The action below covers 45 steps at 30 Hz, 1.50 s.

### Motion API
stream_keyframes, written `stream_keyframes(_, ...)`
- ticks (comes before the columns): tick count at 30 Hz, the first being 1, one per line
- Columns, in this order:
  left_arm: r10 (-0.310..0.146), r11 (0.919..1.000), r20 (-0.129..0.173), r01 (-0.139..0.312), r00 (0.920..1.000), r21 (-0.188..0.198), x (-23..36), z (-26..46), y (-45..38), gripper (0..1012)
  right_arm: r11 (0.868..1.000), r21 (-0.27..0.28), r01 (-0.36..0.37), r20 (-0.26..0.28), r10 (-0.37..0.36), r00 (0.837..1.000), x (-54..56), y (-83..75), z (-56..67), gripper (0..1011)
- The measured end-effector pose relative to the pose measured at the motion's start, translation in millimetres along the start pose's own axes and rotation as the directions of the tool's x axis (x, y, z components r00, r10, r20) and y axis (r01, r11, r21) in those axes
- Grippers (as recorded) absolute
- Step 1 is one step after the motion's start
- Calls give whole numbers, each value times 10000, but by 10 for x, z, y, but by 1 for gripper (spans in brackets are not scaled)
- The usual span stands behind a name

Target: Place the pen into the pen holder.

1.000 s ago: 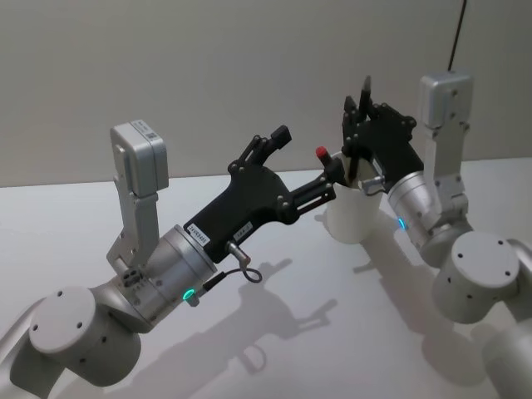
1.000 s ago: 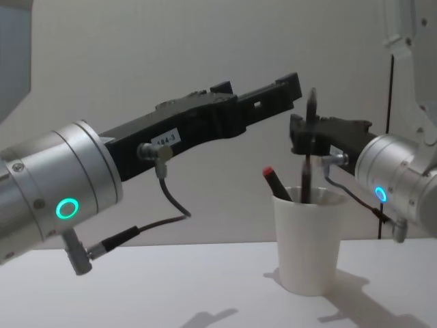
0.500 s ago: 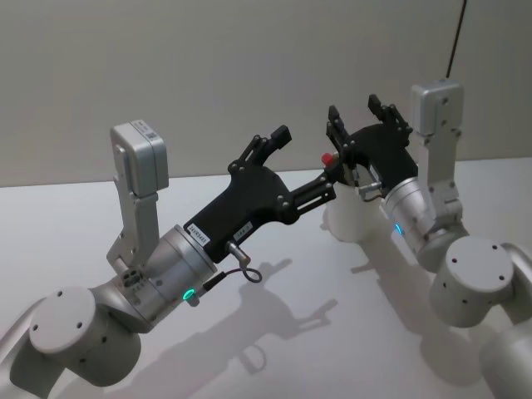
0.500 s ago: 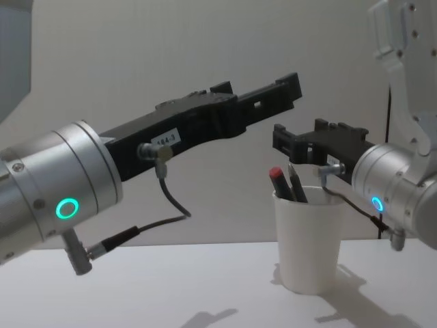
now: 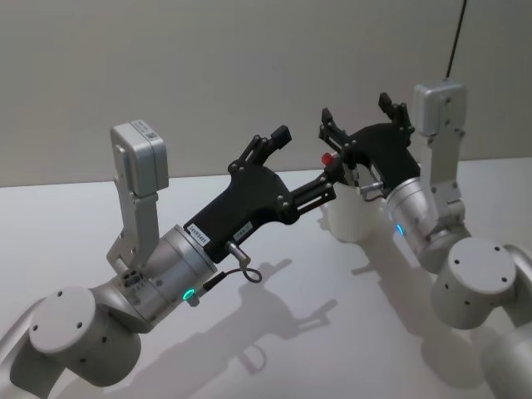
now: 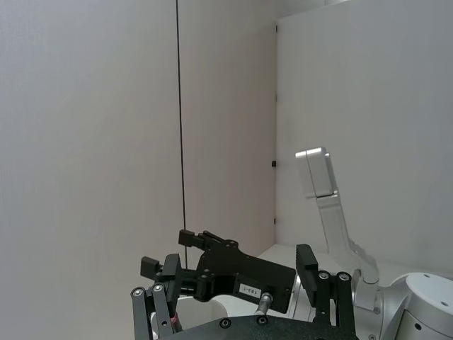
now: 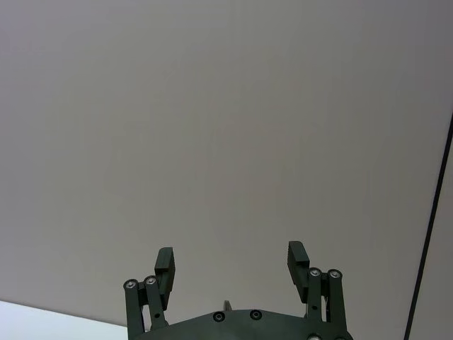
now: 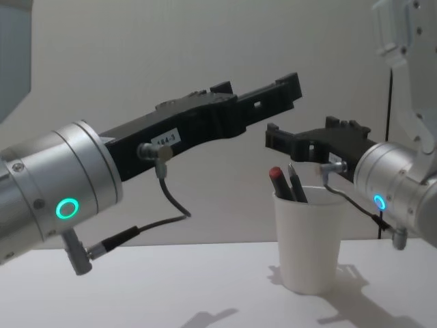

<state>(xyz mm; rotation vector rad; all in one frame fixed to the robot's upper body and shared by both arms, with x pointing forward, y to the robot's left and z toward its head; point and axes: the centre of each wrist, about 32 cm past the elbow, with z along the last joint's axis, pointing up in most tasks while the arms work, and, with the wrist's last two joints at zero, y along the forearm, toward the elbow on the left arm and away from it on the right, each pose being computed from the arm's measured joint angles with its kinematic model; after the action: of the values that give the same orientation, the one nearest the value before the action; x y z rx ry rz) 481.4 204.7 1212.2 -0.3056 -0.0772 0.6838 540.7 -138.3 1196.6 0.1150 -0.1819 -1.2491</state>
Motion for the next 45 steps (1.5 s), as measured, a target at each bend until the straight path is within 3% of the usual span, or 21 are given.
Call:
stream_keyframes(18, 36, 10000, 29, -36, 10000, 23, -1, 0, -1, 1001, 9972, -5, 754, -398, -754, 9964, 77, -168, 104, 1001)
stream_keyframes(27, 682, 9958, 544, -713, 9962, 572, 5, -21, -19, 1001, 9975, -193, 677, -394, -684, 9969, 183, -330, 73, 1001)
stream_keyframes(36, 1609, 9760, 1483, -1797, 9758, 1233, 17, -49, -42, 1001, 9974, -548, 468, -398, -490, 9980, 358, -627, 44, 1001)
stream_keyframes(40, 1967, 9635, 1907, -2256, 9617, 1439, 22, -60, -52, 1001, 9970, -690, 349, -389, -376, 9985, 421, -749, 43, 1001)
stream_keyframes(44, 2308, 9489, 2364, -2721, 9438, 1599, 27, -72, -62, 1001, 9964, -824, 220, -379, -252, 9990, 483, -872, 50, 1001)
stream_keyframes(45, 2443, 9423, 2550, -2910, 9356, 1651, 29, -76, -66, 1001, 9960, -878, 172, -373, -205, 9991, 505, -918, 53, 1001)
